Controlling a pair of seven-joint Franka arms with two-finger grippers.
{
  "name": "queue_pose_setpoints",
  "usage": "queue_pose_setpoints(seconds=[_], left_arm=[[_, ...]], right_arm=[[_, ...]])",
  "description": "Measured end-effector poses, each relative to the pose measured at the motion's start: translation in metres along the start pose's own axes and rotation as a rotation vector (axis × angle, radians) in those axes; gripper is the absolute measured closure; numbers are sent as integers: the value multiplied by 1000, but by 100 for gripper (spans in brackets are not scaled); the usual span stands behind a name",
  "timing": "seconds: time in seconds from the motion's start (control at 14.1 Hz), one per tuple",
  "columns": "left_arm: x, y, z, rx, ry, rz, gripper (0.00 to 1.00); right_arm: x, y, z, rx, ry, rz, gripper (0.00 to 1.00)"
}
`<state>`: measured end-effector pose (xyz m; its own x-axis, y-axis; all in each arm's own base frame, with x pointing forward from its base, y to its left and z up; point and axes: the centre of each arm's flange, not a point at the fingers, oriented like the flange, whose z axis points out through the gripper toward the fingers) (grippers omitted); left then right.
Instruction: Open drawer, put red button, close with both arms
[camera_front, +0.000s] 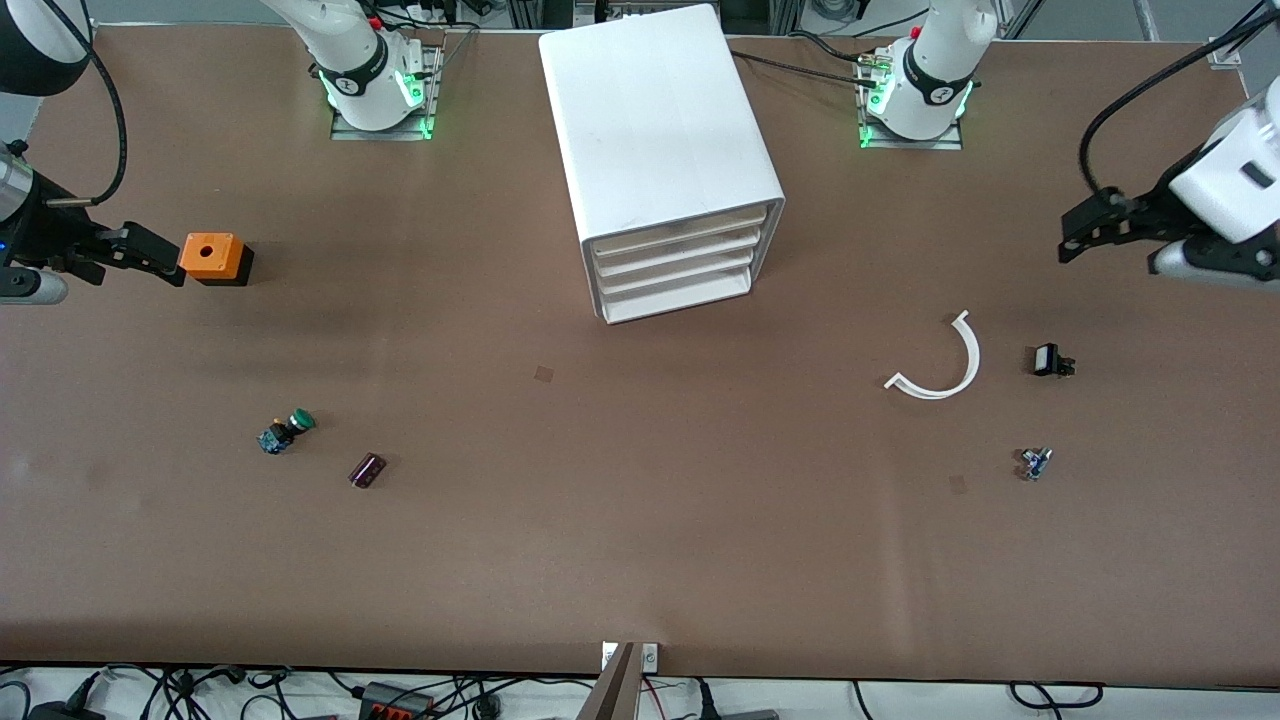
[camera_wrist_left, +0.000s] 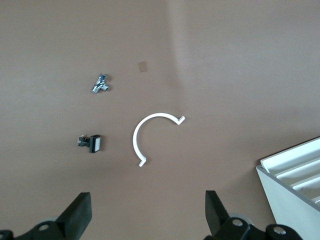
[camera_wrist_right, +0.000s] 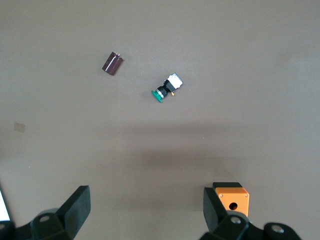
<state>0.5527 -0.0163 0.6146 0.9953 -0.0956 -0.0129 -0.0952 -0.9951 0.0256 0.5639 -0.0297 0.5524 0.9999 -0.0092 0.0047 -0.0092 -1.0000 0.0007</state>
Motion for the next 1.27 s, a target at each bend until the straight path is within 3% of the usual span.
queue_pose_setpoints(seconds=[0.49,1.27], left_arm=[[-2,11,15,-2,-24,70,0],[2,12,19,3,-20,77,0]], right_arm=[[0,0,0,-1,-2,0,0],[0,-8,0,-1,-3,-15,0]])
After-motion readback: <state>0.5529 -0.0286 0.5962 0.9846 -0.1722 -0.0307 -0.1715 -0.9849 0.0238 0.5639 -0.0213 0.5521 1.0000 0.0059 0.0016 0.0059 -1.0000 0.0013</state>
